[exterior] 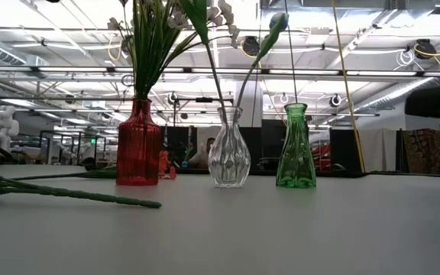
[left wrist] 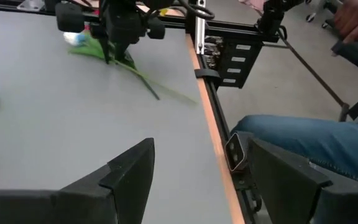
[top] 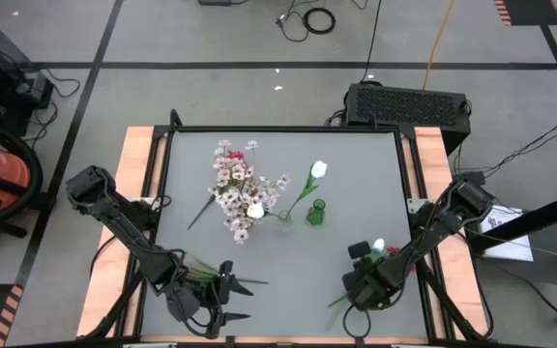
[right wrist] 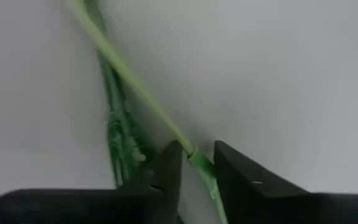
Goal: Sort flowers into vase by color
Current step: Put the white tulip into the transparent flower vase
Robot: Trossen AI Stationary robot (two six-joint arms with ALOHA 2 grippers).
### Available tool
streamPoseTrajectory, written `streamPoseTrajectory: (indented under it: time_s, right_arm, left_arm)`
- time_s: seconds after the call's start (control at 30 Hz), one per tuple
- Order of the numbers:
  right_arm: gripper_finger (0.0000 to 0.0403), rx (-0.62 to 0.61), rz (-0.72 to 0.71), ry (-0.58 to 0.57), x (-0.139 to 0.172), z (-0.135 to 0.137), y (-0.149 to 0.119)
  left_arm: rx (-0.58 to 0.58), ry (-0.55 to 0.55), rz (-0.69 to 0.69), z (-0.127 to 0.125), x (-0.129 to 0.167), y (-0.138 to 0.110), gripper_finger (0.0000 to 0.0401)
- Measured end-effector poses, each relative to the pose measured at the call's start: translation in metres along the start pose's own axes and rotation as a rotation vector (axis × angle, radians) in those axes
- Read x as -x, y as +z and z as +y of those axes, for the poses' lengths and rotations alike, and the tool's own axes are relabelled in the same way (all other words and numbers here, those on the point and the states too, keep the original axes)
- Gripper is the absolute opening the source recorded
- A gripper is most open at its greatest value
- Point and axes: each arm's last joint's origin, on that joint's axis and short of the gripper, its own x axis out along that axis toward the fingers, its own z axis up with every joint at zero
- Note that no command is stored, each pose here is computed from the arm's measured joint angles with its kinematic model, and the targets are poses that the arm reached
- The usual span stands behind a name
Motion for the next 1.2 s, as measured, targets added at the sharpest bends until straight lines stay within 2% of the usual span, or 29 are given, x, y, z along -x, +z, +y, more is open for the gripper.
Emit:
streamPoseTrajectory:
  time_s: [0.1,0.17,0.3,0.5,0.67,0.8,0.97,1.07,1.2]
  right_arm:
    - [0.0026,0.0,-0.011,0.011,0.003,0.0,-0.001]
    - [0.0009,0.006,-0.018,0.01,0.006,-0.002,-0.002]
    - [0.0012,-0.004,-0.03,-0.033,0.019,-0.003,0.003]
    - [0.0004,0.001,-0.122,-0.089,0.062,-0.002,0.025]
    - [0.0002,-0.006,-0.199,-0.058,0.1,-0.003,0.042]
    - [0.0002,-0.023,-0.237,-0.008,0.119,-0.005,0.049]
    - [0.0002,-0.034,-0.253,0.001,0.126,-0.007,0.052]
    - [0.0002,-0.04,-0.253,0.0,0.126,-0.008,0.053]
    - [0.0002,-0.051,-0.253,-0.003,0.126,-0.008,0.053]
  left_arm:
    - [0.004,0.017,-0.011,0.002,-0.001,0.001,0.0257]
    - [0.015,0.036,-0.034,0.003,-0.002,0.003,0.0257]
    - [0.053,0.037,-0.115,0.003,-0.008,0.009,0.0257]
    - [0.051,0.05,-0.19,-0.002,-0.022,0.019,0.0257]
    - [0.0,0.096,-0.207,-0.014,-0.038,0.032,0.0258]
    - [-0.075,0.159,-0.186,-0.028,-0.052,0.048,0.0272]
    - [-0.142,0.231,-0.108,-0.042,-0.075,0.057,0.0306]
    - [-0.16,0.26,-0.068,-0.043,-0.086,0.059,0.0323]
    - [-0.138,0.32,0.006,-0.031,-0.098,0.058,0.0323]
